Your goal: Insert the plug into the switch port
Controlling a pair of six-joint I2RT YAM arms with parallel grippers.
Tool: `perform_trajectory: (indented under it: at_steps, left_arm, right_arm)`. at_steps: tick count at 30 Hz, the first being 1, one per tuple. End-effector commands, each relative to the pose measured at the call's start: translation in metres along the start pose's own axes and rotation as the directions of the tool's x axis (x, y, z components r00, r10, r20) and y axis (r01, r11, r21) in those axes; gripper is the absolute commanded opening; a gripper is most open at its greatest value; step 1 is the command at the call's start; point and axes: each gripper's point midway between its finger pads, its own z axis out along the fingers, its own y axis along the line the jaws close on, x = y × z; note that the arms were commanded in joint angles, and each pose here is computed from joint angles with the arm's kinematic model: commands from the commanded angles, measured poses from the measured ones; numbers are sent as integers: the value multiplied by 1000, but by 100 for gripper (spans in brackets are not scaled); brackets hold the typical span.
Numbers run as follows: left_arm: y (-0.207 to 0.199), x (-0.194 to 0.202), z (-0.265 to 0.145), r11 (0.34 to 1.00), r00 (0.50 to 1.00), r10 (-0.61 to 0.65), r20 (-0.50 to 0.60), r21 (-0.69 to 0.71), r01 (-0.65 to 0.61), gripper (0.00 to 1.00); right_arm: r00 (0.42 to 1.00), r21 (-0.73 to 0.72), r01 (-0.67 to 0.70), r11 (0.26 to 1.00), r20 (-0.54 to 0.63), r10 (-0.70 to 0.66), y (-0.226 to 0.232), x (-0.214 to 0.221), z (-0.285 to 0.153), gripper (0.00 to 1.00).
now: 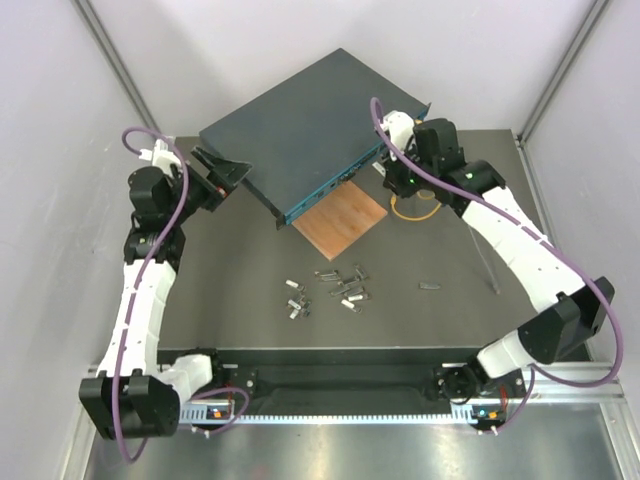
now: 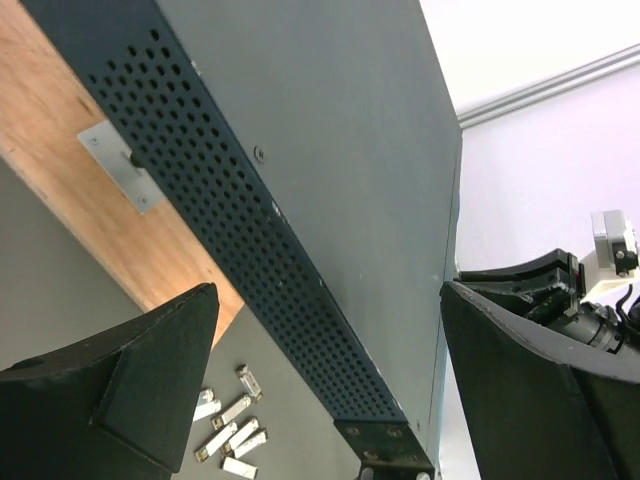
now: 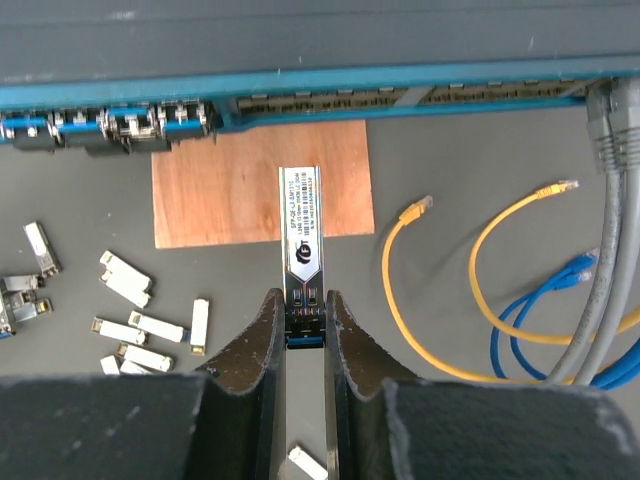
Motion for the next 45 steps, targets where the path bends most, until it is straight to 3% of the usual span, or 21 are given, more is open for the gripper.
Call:
perform_trajectory:
  at_steps: [1,8,13,20,24,34,45]
  left_arm:
    - [-13,-1,9,996,1000,2,1,84,-2,95]
    - [1,14,22,990,995,-96,-31,104,99,91]
    - [-1,16,27,982,992,-124,-28,142,127,82]
    - [-1,19,30,977,991,-135,-25,165,137,38]
    - [-2,21,29,976,990,-135,-28,166,137,20]
    - [-2,20,30,977,991,-135,-25,161,137,2]
    - [-1,21,28,978,991,-131,-23,161,133,0]
  right_arm:
    - [996,8,-19,1000,92,19,1,-35,-7,0]
    - [995,12,-9,1000,97,8,4,-41,-1,0]
    - [996,21,3,1000,85,-4,7,-40,4,0]
    - [996,25,-5,1000,84,3,7,-42,6,0]
    - [996,29,-7,1000,92,5,7,-47,6,0]
    - [996,9,6,1000,87,-6,16,-47,6,0]
    - [997,7,3,1000,81,-3,19,-47,13,0]
